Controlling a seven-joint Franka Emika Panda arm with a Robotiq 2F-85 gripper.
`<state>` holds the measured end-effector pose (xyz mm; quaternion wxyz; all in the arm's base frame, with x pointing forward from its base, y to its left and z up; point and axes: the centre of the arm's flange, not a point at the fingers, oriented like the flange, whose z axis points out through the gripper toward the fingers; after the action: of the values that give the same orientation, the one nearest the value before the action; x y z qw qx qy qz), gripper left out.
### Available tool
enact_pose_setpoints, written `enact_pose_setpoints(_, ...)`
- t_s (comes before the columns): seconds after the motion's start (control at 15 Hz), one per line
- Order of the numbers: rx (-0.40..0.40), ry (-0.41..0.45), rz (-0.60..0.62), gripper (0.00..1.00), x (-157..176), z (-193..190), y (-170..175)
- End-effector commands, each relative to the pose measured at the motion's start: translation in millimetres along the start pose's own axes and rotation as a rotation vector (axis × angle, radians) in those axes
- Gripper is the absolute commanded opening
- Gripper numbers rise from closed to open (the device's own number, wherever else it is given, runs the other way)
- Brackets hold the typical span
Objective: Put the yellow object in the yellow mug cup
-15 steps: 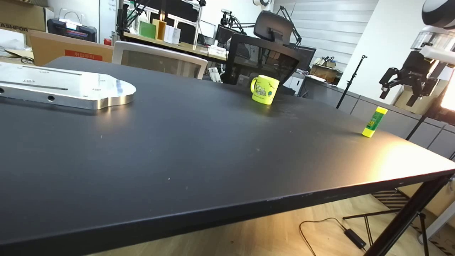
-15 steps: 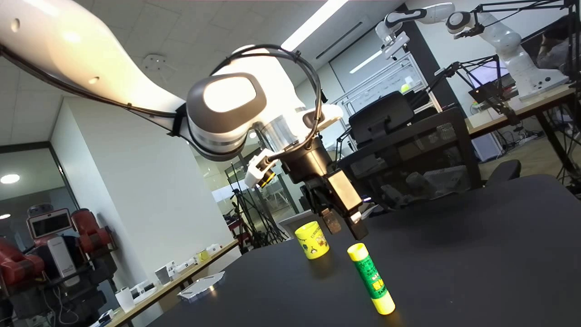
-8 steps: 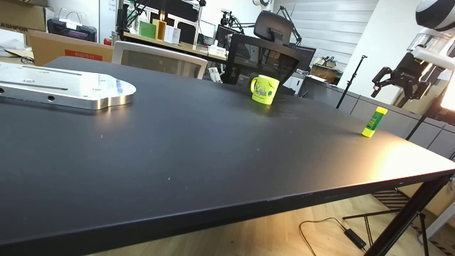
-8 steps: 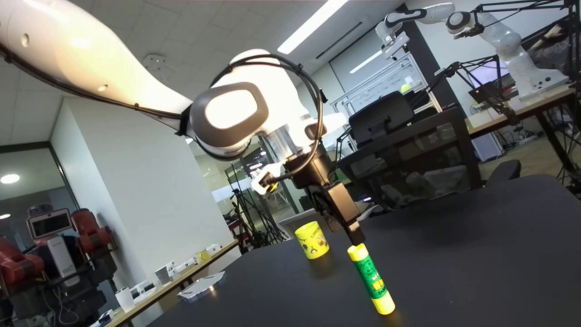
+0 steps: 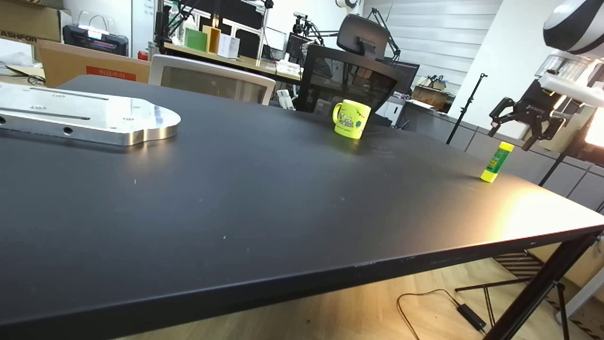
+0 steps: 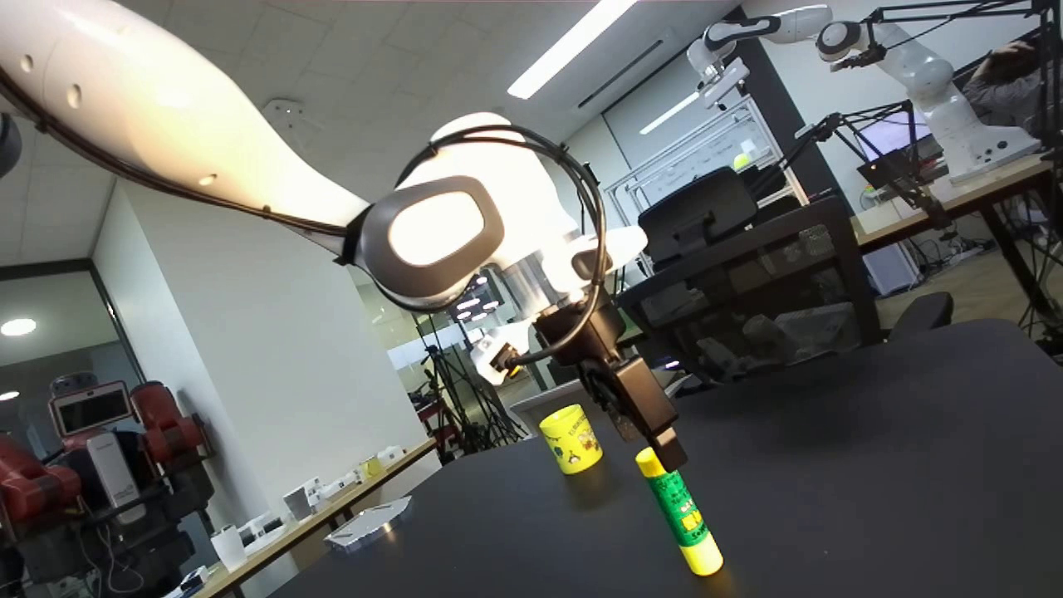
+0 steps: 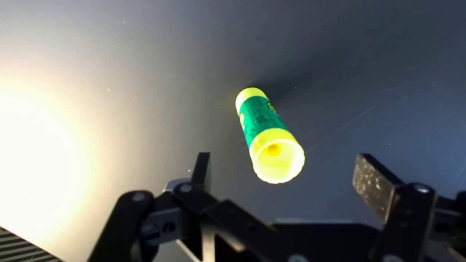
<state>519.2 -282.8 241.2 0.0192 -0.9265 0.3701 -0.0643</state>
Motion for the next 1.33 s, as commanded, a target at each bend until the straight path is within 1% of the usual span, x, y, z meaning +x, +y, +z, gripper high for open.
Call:
enact_pose_setpoints(0.0, 0.003, 0.009, 0.014, 1.00, 4, 14, 3)
enact_pose_setpoints(0.2, -0.014, -0.014, 0.010, 1.00, 3, 25, 3)
enact_pose_setpoints(0.27, -0.018, -0.021, 0.007, 0.75, 2, 28, 4)
enact_pose_setpoints(0.33, -0.020, -0.024, 0.010, 0.74, 2, 30, 4)
enact_pose_setpoints(0.4, -0.023, -0.022, 0.008, 0.68, 1, 32, 5)
enact_pose_setpoints(0.67, -0.018, -0.023, 0.006, 0.39, 0, 33, 5)
enact_pose_setpoints(0.93, -0.015, -0.001, -0.005, 0.12, -1, 29, 5)
enact_pose_setpoints(1.0, -0.016, -0.002, -0.009, 0.09, -1, 27, 4)
enact_pose_setpoints(1.13, -0.021, -0.003, -0.025, 0.09, -2, 20, 2)
enact_pose_setpoints(1.27, -0.042, -0.001, -0.064, 0.09, -6, 9, -2)
